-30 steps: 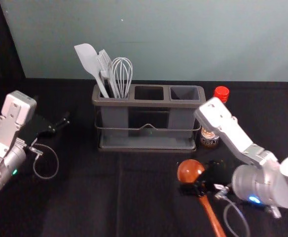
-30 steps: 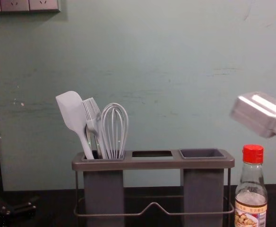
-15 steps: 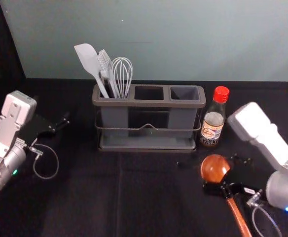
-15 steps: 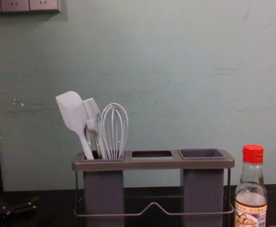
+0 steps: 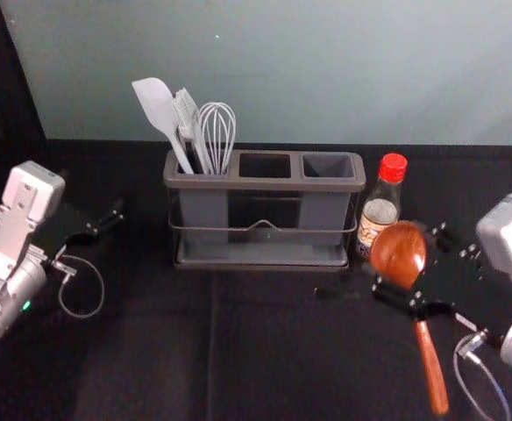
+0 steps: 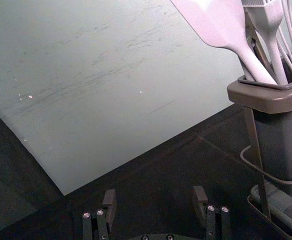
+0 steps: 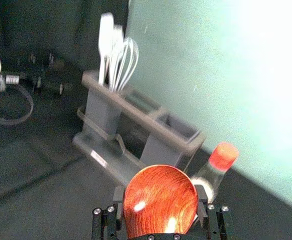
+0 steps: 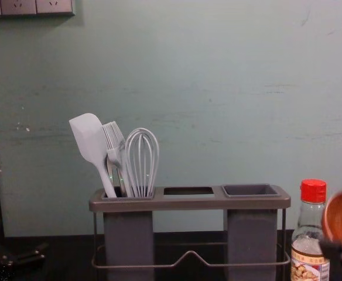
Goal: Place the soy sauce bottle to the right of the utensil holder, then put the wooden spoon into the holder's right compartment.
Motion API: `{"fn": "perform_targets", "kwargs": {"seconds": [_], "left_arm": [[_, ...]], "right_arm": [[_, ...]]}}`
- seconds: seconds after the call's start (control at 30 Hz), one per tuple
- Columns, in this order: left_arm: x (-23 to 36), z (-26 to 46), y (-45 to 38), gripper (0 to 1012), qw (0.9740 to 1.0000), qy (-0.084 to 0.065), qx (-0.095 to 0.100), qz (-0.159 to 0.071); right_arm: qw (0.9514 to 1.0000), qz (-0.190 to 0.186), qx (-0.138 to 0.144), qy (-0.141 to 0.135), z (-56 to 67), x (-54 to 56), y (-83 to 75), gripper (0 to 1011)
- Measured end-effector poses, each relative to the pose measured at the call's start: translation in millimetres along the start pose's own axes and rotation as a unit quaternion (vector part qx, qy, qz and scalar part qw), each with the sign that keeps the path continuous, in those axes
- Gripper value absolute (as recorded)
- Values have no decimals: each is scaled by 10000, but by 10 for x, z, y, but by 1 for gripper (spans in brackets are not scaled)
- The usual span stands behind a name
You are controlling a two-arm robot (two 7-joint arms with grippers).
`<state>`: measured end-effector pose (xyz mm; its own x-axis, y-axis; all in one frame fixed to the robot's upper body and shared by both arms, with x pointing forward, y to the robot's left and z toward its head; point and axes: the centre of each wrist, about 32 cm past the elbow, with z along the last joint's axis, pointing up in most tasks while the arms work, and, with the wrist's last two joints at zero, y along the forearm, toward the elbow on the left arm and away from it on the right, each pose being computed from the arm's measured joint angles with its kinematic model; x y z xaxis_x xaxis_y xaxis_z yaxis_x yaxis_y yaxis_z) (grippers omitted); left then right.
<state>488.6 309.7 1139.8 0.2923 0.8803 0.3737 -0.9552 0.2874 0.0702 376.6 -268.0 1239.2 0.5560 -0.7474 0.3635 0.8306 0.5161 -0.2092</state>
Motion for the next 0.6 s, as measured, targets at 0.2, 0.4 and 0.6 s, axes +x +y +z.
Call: {"fn": "perform_targets", "kwargs": {"seconds": [0.2,0.4,0.6], "left_arm": [[0,0,0,1005,10000,0,0,0],[0,0,0,1005,10000,0,0,0],[0,0,0,1005,10000,0,0,0]], "right_arm": [[9965,-283,781,-134,-89,-46,-61,848],[9925,-417,1141,-162,-163,-66,-67,848],[9928,-487,1091,-130,-167,-76,-45,848]]}}
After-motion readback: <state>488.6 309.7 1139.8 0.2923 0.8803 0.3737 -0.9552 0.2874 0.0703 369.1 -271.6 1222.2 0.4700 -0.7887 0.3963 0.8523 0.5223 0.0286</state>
